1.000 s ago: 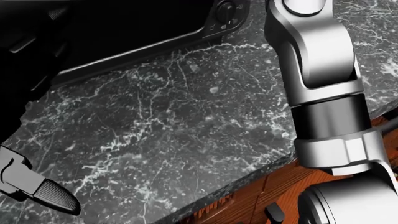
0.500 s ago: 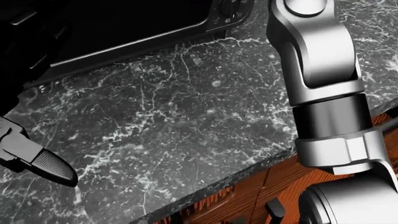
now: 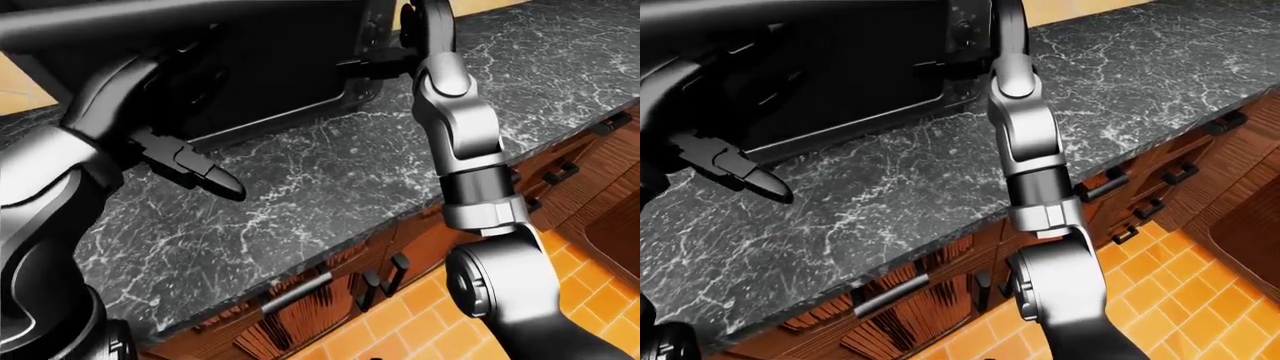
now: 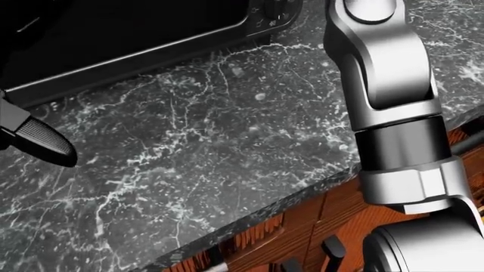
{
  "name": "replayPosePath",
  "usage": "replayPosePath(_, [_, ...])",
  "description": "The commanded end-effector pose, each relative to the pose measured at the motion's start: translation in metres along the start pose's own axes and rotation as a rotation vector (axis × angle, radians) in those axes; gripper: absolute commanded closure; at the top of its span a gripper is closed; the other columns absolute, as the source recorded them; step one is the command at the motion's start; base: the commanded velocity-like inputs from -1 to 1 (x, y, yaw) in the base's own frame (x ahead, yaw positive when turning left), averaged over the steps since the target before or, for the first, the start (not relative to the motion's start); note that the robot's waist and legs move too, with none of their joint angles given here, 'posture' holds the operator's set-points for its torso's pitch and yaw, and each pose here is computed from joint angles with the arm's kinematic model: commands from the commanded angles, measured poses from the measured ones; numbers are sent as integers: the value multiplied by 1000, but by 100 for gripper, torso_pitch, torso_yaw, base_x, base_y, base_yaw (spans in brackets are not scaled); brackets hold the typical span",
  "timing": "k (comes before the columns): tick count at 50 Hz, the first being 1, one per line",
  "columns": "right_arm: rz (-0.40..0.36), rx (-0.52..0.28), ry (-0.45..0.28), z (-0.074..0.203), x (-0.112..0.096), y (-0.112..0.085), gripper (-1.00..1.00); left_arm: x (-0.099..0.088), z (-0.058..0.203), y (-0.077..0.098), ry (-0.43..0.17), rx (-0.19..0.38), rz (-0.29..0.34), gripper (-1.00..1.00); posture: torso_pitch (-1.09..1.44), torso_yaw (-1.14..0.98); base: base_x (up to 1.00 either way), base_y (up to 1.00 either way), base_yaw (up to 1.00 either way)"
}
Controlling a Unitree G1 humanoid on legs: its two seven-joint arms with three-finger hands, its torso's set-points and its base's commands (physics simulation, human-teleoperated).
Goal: Close the toaster oven door.
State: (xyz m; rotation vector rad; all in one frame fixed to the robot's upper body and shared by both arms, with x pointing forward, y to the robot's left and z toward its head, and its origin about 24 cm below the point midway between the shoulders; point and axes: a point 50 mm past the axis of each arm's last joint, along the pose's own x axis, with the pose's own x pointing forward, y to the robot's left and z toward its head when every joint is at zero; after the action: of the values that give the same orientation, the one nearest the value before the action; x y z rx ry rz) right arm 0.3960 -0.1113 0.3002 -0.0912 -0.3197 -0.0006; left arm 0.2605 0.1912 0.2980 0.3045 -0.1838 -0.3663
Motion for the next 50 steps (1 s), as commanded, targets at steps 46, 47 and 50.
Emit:
replayPosePath(46, [-1, 7, -106, 27, 0, -1, -100, 23, 31, 64, -166, 116, 282, -100, 0, 0, 0, 0, 0])
replayPosePath(47, [0, 7, -106, 27, -1, -1, -100, 24, 31, 65, -165, 115, 285, -100, 0, 0, 0, 0, 0])
replayPosePath(50, [0, 7, -108, 29, 0, -1, -100, 25, 30, 67, -160, 120, 288, -100, 0, 0, 0, 0, 0])
